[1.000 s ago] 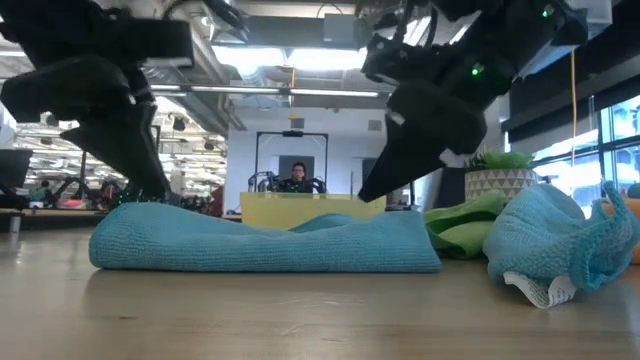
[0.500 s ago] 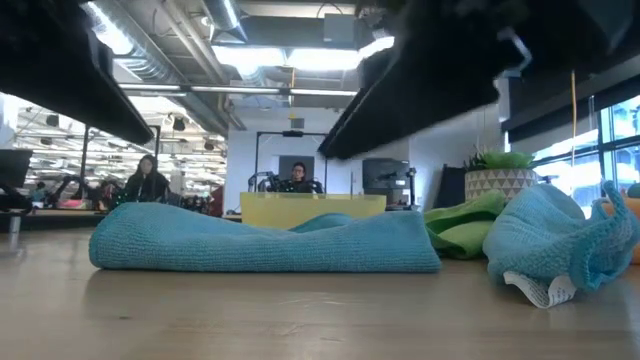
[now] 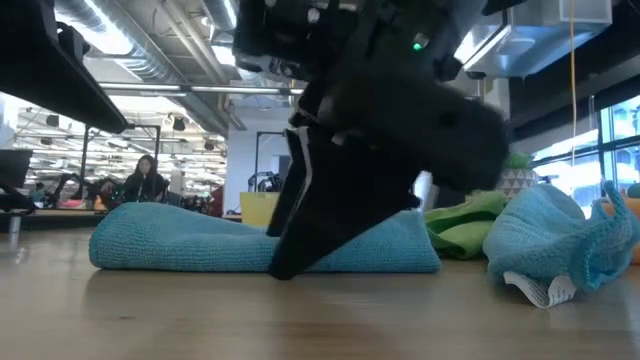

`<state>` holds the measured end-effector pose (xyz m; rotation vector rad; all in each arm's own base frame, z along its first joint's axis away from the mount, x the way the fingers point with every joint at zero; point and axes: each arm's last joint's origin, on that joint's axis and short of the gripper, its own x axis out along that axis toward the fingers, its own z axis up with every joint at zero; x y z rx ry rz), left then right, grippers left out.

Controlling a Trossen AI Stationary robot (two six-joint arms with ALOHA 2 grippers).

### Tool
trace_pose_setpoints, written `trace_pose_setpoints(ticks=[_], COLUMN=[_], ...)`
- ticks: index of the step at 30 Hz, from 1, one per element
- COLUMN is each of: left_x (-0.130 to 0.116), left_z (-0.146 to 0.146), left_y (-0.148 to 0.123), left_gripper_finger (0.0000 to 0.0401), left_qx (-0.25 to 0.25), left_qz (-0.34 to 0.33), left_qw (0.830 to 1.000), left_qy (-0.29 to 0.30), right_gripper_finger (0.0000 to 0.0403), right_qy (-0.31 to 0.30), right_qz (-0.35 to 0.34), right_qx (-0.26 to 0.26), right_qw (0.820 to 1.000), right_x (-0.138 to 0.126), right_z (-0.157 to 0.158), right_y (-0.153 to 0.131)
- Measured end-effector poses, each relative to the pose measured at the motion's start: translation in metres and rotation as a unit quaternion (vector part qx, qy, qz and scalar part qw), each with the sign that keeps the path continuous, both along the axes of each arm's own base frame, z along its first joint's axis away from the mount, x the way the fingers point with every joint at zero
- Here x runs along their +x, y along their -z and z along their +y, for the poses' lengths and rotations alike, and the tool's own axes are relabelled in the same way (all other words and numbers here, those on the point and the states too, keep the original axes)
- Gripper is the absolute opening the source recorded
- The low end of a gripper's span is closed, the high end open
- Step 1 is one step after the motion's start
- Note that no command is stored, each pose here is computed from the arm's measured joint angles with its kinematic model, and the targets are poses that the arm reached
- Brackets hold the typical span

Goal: Fold microfiber towels
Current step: Put the blue folded cloth into the yellow bin

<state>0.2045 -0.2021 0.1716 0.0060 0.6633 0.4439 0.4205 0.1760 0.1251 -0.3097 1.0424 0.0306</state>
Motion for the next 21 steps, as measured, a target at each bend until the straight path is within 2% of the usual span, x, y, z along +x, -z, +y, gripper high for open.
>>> trace_pose_setpoints(ticks=[3, 6, 11, 14, 16, 21], left_x=[-0.001, -0.004, -0.008, -0.009, -0.011, -0.015], left_z=[-0.001, -0.004, -0.007, -0.009, -0.010, -0.014], left_y=[0.000, 0.000, 0.000, 0.000, 0.000, 0.000], left_gripper_finger=[0.0078, 0.0078, 0.0078, 0.0078, 0.0078, 0.0078], left_qx=[-0.008, -0.011, -0.019, -0.021, -0.022, -0.027], left_qz=[-0.001, -0.001, -0.004, -0.005, -0.006, -0.008], left_qw=[1.000, 1.000, 1.000, 1.000, 1.000, 0.999], left_qy=[-0.001, 0.003, 0.006, 0.009, 0.011, 0.016], right_gripper_finger=[0.0274, 0.0255, 0.0166, 0.0088, 0.0032, 0.0012], right_qy=[0.005, -0.008, -0.027, -0.034, -0.039, -0.042], right_qz=[0.013, 0.027, 0.064, 0.078, 0.080, 0.076], right_qx=[0.016, 0.038, 0.102, 0.146, 0.156, 0.161], right_qw=[1.000, 0.999, 0.992, 0.986, 0.984, 0.983], right_x=[0.003, 0.006, 0.013, 0.018, 0.020, 0.023], right_z=[-0.011, -0.018, -0.035, -0.047, -0.054, -0.077], right_y=[0.000, 0.001, 0.012, 0.017, 0.017, -0.003])
